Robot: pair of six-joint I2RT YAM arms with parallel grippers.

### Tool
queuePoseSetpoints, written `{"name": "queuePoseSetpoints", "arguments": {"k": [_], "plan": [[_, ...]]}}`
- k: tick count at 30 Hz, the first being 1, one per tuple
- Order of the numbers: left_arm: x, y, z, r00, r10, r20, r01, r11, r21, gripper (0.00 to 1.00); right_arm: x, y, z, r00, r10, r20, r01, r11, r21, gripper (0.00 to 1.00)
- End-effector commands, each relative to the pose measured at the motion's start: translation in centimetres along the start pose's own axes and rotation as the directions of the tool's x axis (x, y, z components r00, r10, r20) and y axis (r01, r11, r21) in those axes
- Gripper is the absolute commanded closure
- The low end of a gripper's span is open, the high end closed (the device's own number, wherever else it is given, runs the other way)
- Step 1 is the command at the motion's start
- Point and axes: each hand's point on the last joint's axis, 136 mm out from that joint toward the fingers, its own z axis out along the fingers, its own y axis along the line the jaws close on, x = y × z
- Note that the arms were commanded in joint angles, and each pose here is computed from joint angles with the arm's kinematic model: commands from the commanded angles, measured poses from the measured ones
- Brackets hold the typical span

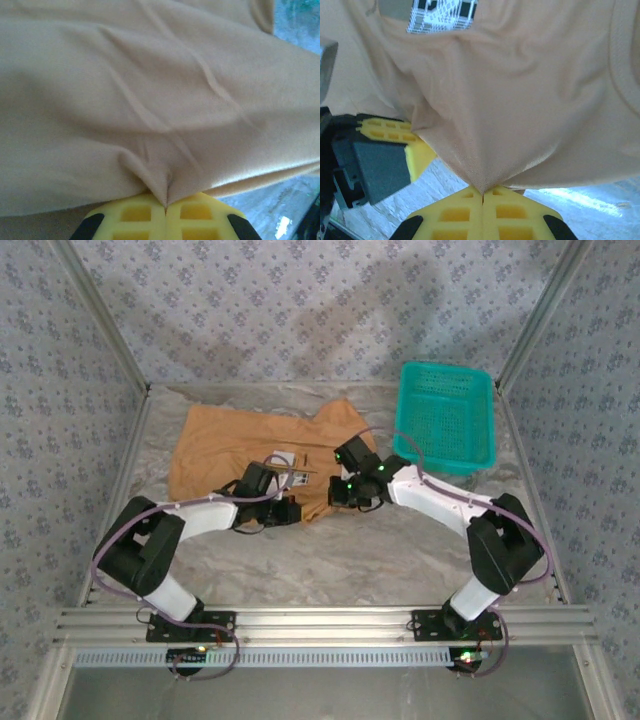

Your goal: Fold the inside-out t-shirt

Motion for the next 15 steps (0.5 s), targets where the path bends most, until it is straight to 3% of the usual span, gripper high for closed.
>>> {"name": "queuePoseSetpoints", "arguments": {"k": [1, 7, 11, 15], "plan": [[-0.7, -2.2, -1.7, 0.999, 0.04, -0.013, -0.039, 0.999, 0.032, 1.0, -3.0, 0.3, -2.4, 0.998, -0.043, 0.043, 0.043, 0.999, 0.003, 1.0], [-1.3, -4.4, -3.2, 0.997, 0.077, -0.021, -0.075, 0.994, 0.077, 1.0, -7.9, -1.8, -1.2, 0.995, -0.088, 0.038, 0.082, 0.986, 0.144, 1.0], [-2.0, -3.9, -3.4, 0.998, 0.066, -0.017, -0.064, 0.995, 0.081, 1.0, -11.7, -2.8, 2.0, 0.996, -0.09, 0.01, 0.087, 0.975, 0.202, 1.0], [-3.0, -3.0, -3.4, 1.0, 0.013, -0.005, -0.012, 0.993, 0.12, 1.0, -13.1, -3.9, 4.9, 0.996, -0.064, -0.056, 0.076, 0.969, 0.237, 0.9]]}}
